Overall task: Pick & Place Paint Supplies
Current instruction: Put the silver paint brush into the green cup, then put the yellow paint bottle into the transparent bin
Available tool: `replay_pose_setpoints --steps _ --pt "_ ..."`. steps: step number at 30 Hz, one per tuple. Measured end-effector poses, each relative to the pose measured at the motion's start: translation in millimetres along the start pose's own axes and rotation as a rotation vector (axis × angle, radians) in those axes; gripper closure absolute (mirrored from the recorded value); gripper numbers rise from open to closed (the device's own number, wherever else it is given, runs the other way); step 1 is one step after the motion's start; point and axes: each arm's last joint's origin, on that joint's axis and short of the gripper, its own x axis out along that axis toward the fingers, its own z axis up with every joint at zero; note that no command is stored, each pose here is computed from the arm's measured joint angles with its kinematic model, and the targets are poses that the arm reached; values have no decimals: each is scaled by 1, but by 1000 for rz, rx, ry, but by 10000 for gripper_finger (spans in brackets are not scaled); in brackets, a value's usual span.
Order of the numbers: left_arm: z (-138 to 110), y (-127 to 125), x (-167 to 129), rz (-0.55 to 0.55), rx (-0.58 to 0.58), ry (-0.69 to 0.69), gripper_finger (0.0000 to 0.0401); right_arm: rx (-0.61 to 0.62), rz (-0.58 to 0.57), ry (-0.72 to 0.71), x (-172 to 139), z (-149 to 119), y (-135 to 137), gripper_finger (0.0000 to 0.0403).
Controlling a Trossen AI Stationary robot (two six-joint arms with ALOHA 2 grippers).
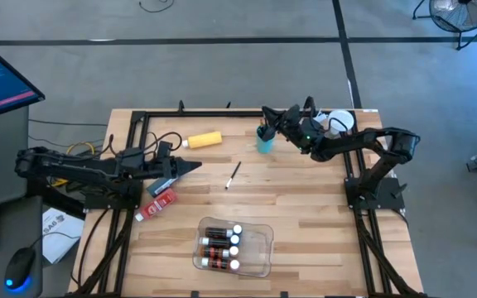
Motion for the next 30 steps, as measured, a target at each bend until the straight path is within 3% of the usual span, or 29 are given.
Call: replay_pose_setpoints --steps 8,17,30 --pt "-2 6 -1 32 97 -17 399 -123 8 14 -3 -3 1 403" --pt "-7 4 -2 -5 88 46 399 -113 -19 -5 -19 -12 -10 399" --pt "-7 4 -2 0 91 48 399 -67 -38 6 -21 -15 -15 310"
